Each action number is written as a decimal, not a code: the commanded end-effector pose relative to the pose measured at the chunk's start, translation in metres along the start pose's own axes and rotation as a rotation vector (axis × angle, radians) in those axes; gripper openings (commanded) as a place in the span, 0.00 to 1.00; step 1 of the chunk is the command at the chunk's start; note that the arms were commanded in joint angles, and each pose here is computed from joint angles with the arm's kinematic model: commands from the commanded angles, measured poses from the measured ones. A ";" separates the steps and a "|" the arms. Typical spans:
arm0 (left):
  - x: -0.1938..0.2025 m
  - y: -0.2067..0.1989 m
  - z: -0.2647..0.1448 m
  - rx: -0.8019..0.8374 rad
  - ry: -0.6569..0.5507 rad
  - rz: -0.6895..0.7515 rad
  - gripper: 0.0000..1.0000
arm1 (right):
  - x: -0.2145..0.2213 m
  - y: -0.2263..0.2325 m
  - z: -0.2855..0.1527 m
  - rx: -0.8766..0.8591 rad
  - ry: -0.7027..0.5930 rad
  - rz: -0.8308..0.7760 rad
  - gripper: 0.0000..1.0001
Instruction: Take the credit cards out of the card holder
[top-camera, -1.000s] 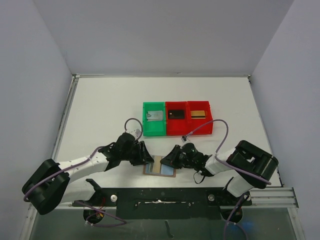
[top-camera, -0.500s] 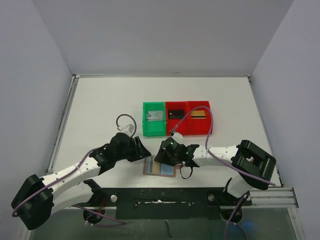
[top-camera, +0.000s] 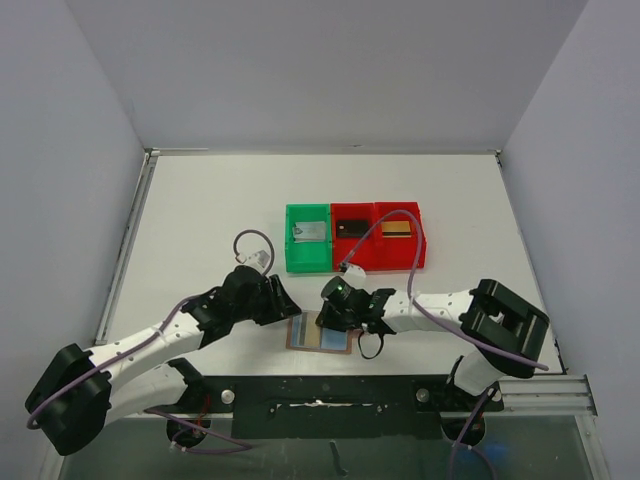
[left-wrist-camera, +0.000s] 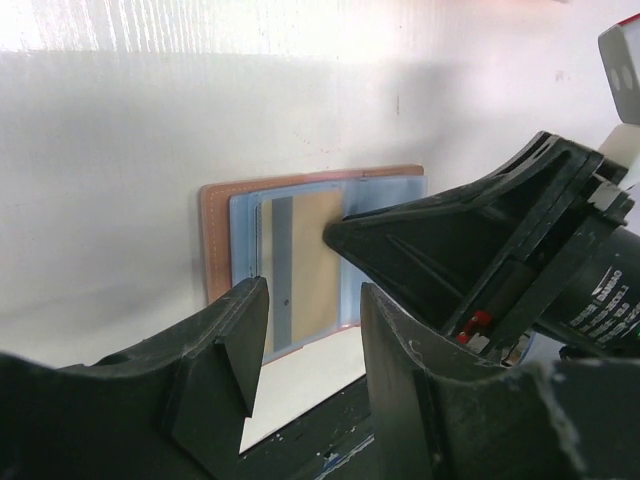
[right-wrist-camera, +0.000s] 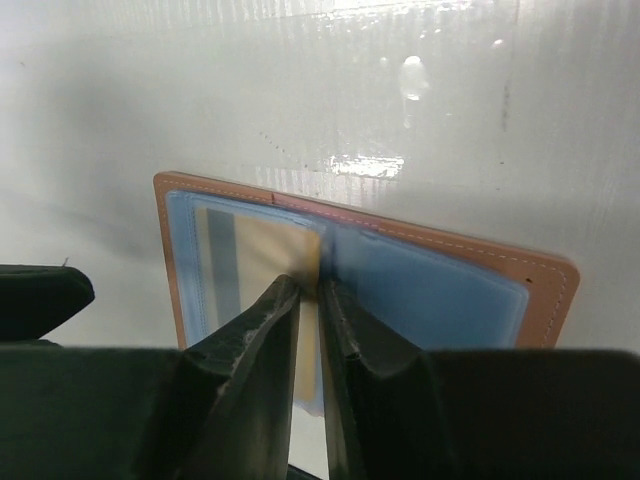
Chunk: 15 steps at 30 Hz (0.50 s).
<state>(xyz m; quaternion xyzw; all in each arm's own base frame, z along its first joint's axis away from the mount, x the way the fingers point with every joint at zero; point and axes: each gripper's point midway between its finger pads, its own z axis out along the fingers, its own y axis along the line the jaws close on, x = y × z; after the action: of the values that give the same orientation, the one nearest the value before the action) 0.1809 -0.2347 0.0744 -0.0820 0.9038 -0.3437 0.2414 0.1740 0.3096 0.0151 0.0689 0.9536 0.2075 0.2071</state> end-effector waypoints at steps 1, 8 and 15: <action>-0.002 -0.020 0.003 0.078 0.009 0.014 0.40 | 0.024 -0.054 0.018 0.049 0.067 0.027 0.14; 0.007 -0.026 0.013 0.117 0.061 0.029 0.40 | 0.026 -0.053 0.017 -0.150 0.075 0.138 0.10; 0.008 -0.023 0.021 0.099 0.071 0.030 0.40 | 0.030 -0.057 0.019 -0.193 0.095 0.176 0.09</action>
<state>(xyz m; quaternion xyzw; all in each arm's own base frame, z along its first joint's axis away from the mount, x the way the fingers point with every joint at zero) 0.1735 -0.2536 0.0560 -0.0591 0.9106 -0.3597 0.1945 0.1716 0.3036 0.0109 0.1156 0.8954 0.3916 0.1775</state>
